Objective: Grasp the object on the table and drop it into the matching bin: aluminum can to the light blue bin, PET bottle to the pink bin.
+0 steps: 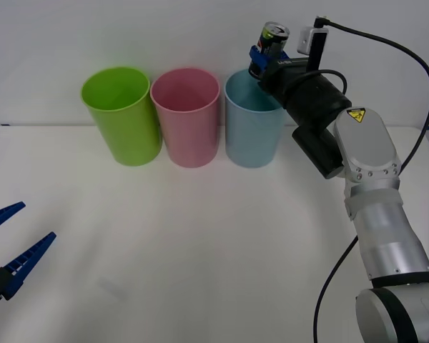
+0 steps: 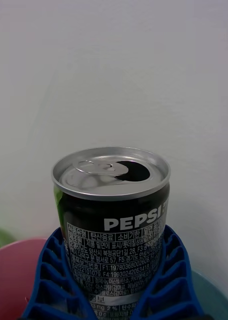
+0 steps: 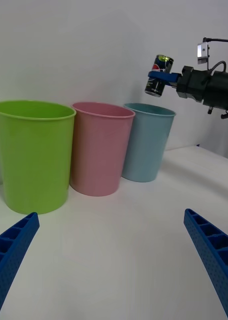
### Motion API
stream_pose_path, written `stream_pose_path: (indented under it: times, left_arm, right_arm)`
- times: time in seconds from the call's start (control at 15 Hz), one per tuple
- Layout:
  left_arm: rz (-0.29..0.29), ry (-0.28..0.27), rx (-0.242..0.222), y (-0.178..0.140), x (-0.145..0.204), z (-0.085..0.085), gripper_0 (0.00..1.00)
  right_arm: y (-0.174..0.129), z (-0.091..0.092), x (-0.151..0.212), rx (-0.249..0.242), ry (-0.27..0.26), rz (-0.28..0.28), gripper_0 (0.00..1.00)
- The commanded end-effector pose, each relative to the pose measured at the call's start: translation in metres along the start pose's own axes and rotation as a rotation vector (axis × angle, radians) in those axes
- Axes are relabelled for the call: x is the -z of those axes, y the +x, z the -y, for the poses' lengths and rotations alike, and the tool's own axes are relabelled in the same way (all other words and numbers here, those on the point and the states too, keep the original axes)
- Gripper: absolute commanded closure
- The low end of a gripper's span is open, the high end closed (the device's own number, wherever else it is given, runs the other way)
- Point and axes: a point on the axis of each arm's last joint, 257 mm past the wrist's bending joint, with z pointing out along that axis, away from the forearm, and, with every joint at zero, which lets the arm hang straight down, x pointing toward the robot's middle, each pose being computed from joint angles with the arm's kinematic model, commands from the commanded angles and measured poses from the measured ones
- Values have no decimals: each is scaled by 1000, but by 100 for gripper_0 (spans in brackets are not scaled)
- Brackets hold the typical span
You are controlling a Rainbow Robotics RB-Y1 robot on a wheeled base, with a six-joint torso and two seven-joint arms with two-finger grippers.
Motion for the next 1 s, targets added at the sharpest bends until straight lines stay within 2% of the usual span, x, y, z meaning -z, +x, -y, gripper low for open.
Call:
stream_pose_path:
  times: [0.07, 0.13, 0.47, 1.0]
  left_arm:
    - [0, 0, 0, 0, 0, 0, 0]
    - [0, 0, 0, 0, 0, 0, 0]
    - [0, 0, 0, 0, 0, 0, 0]
    - [0, 0, 0, 0, 0, 0, 0]
  right_arm:
    - [0, 0, 0, 7, 0, 0, 10]
    - [0, 1, 0, 8, 2, 1, 0]
    - [0, 5, 2, 18, 8, 1, 0]
    - [9, 30, 31, 27, 52, 1, 0]
